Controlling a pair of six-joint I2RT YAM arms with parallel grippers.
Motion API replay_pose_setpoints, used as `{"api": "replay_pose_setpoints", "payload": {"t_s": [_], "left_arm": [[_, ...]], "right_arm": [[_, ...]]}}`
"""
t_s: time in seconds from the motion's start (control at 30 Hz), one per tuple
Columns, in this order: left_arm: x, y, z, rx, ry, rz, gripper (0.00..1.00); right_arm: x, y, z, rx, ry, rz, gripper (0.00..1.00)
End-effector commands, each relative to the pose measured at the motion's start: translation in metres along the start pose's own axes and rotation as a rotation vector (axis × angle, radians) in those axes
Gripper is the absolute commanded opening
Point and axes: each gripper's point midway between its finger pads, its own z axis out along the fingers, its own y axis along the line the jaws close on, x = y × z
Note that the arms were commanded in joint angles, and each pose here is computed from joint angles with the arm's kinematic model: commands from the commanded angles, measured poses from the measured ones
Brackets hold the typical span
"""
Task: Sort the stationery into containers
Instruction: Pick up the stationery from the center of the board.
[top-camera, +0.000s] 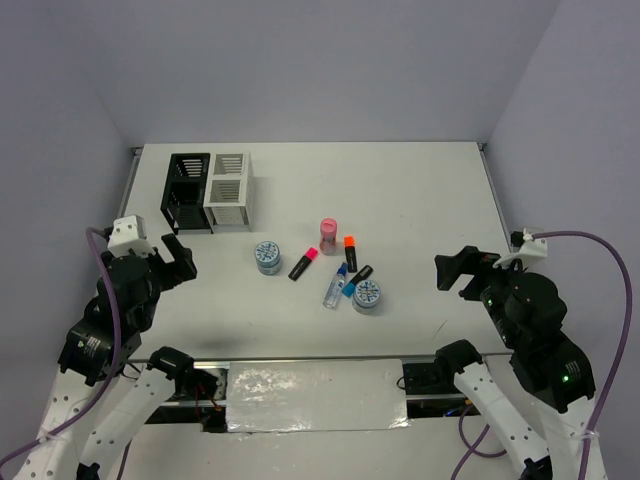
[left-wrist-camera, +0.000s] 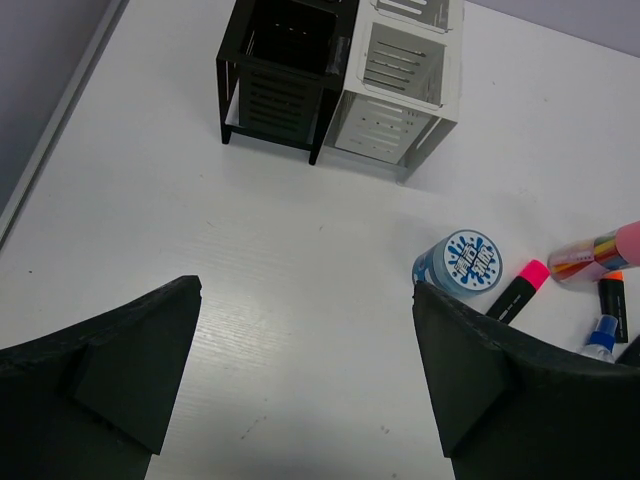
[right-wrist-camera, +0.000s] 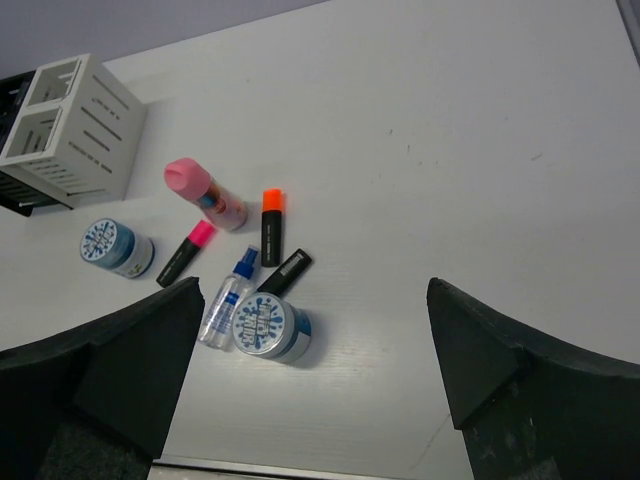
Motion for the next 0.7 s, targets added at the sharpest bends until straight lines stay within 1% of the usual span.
{"api": "replay_pose_setpoints", "payload": {"t_s": [0.0, 0.1, 0.2, 0.27, 0.3, 0.33, 0.37, 0.4, 0.43, 0.47, 0.5, 0.53, 0.57, 0.63, 0.67], "left_arm": [[-0.008, -0.006, 0.004, 0.023, -0.03, -0.001, 0.99], [-0.006, -0.01, 0.005, 0.04, -0.022, 0.014, 0.99], [-0.008, -0.021, 0.005, 0.104, -0.021, 0.036, 0.99], [-0.014, -0.038, 0.006, 0.182, -0.015, 0.062, 0.99], [-0.015, -0.047, 0.006, 0.218, -0.006, 0.053, 0.99], [-0.02, -0.067, 0.006, 0.305, -0.006, 0.029, 0.99], [-0.019, -0.086, 0.013, 0.363, 0.032, 0.002, 0.99], [-0.019, -0.104, 0.015, 0.436, 0.053, -0.018, 0.99], [-0.014, -0.138, 0.026, 0.552, 0.105, -0.037, 0.99], [-0.011, -0.155, 0.033, 0.594, 0.127, -0.059, 0.99], [-0.003, -0.181, 0.031, 0.659, 0.156, -0.064, 0.99], [0.002, -0.198, 0.036, 0.673, 0.161, -0.049, 0.99], [0.005, -0.215, 0.057, 0.63, 0.145, -0.017, 0.99], [0.016, -0.253, 0.055, 0.708, 0.158, 0.033, 0.99], [0.023, -0.273, 0.065, 0.741, 0.158, 0.057, 0.99]], "right_arm": [[-0.015, -0.002, -0.006, 0.01, -0.066, 0.02, 1.0], [-0.013, 0.002, -0.005, -0.01, -0.055, 0.017, 1.0], [-0.009, 0.003, -0.002, -0.012, -0.027, 0.012, 1.0], [-0.003, 0.012, 0.0, -0.063, -0.005, 0.004, 1.0], [-0.001, 0.015, 0.0, -0.083, -0.001, 0.001, 1.0], [-0.002, 0.019, -0.001, -0.111, -0.009, -0.001, 1.0], [0.001, 0.024, -0.001, -0.142, -0.002, -0.005, 1.0], [0.006, 0.024, 0.002, -0.144, 0.007, -0.002, 1.0], [0.006, 0.025, 0.004, -0.144, 0.002, 0.005, 1.0], [0.009, 0.023, 0.007, -0.133, 0.01, 0.008, 1.0], [0.015, 0.022, 0.011, -0.125, 0.026, 0.014, 1.0], [0.017, 0.022, 0.013, -0.124, 0.041, 0.014, 1.0], [0.022, 0.024, 0.017, -0.125, 0.071, 0.008, 1.0], [0.029, 0.029, 0.019, -0.153, 0.108, -0.002, 1.0], [0.031, 0.03, 0.02, -0.155, 0.123, -0.006, 1.0]]}}
